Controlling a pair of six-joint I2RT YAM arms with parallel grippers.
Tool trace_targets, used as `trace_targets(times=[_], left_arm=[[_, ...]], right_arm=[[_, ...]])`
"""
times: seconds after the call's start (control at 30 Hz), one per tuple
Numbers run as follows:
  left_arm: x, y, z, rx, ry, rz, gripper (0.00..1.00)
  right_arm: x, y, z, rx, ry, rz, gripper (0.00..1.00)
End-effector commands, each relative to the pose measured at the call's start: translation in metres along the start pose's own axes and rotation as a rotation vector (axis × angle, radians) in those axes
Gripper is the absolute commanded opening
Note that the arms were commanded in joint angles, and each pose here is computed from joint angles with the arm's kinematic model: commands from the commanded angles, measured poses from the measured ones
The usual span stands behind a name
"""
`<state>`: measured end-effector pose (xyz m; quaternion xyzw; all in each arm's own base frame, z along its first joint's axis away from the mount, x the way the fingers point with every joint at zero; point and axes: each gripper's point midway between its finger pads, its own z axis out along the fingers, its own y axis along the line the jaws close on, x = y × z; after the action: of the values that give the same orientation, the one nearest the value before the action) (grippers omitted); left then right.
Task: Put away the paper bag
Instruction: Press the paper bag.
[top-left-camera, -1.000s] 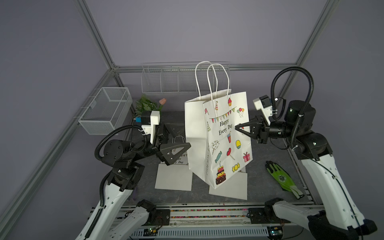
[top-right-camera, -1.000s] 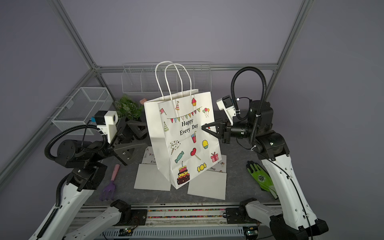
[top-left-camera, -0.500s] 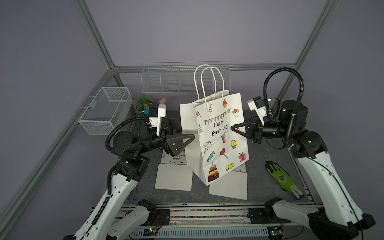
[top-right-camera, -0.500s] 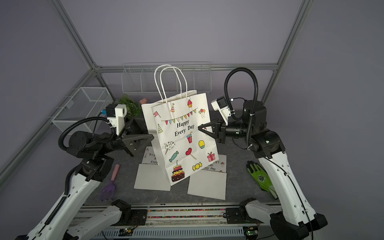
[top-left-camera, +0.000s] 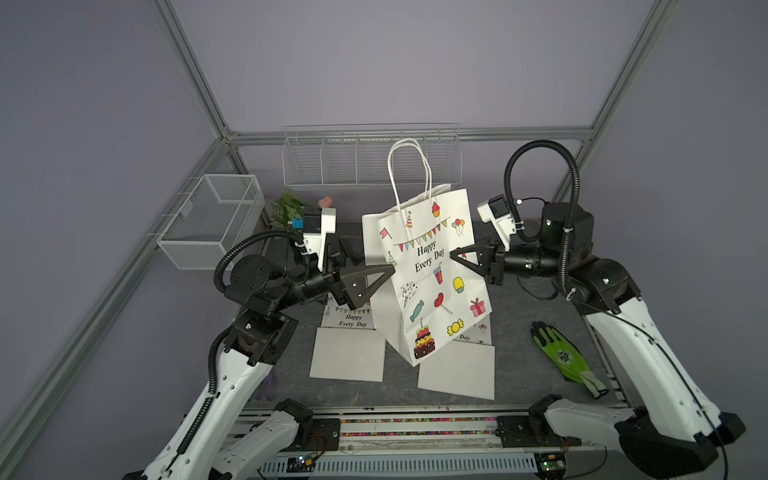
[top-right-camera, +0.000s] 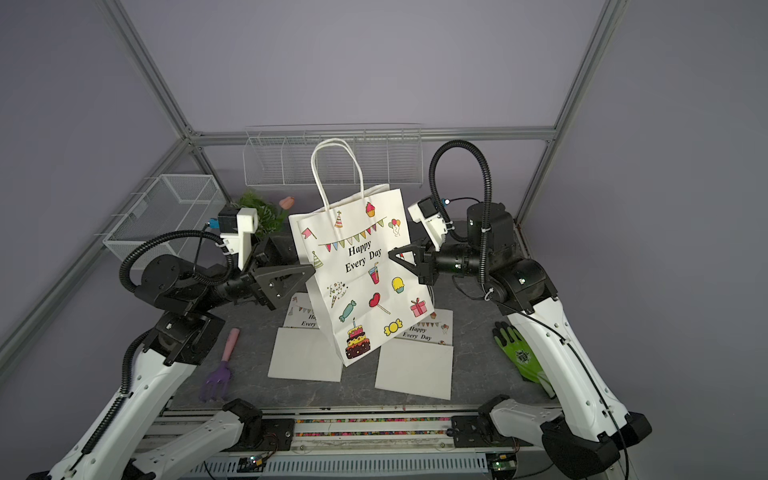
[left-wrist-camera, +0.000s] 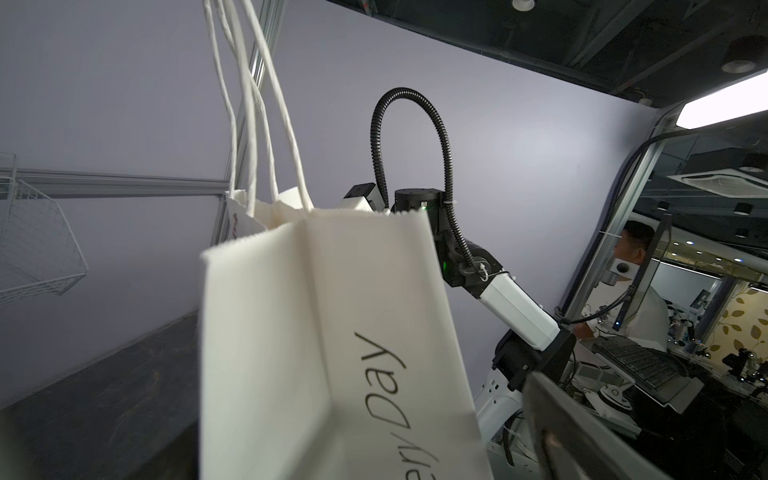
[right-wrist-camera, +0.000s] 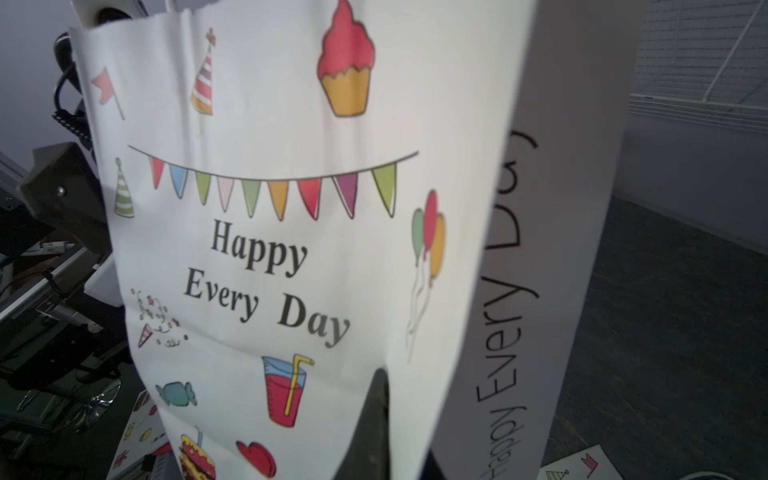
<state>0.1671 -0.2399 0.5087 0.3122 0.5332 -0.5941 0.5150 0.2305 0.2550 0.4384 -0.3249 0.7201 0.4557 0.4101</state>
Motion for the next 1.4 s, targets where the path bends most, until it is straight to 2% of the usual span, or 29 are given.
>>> trace_targets(times=[0.0, 0.2, 0.37, 0.43, 0.53, 0.73, 1.07, 1.2, 1.37], left_arm=[[0.01, 0.021, 0.006, -0.075, 0.041, -0.007, 0.98], [0.022, 0.043, 0.01, -0.143, 0.074, -0.02, 0.99], [0.024, 0.045, 0.009, -0.152, 0.078, -0.016, 0.78], [0.024, 0.043, 0.008, -0.151, 0.077, -0.014, 0.65], [0.022, 0.041, 0.006, -0.153, 0.07, -0.008, 0.54], [0.018, 0.035, 0.004, -0.147, 0.058, -0.002, 0.47], [0.021, 0.041, 0.002, -0.177, 0.06, 0.002, 0.2], [0.021, 0.042, 0.002, -0.183, 0.059, 0.001, 0.17], [0.024, 0.048, 0.003, -0.202, 0.062, -0.004, 0.19]], right_arm=[[-0.001, -0.015, 0.004, 0.112, -0.003, -0.031, 0.07], [0.007, -0.025, 0.009, 0.228, 0.02, -0.074, 0.07], [0.006, -0.023, 0.006, 0.234, -0.003, -0.086, 0.07], [0.005, -0.022, 0.001, 0.249, -0.016, -0.097, 0.07], [0.002, -0.02, -0.005, 0.261, -0.031, -0.109, 0.07], [0.002, -0.019, -0.005, 0.253, -0.035, -0.109, 0.07], [0.002, -0.018, -0.011, 0.27, -0.059, -0.124, 0.07], [0.003, -0.018, -0.011, 0.266, -0.06, -0.124, 0.07], [0.001, -0.012, -0.01, 0.23, -0.075, -0.118, 0.07]])
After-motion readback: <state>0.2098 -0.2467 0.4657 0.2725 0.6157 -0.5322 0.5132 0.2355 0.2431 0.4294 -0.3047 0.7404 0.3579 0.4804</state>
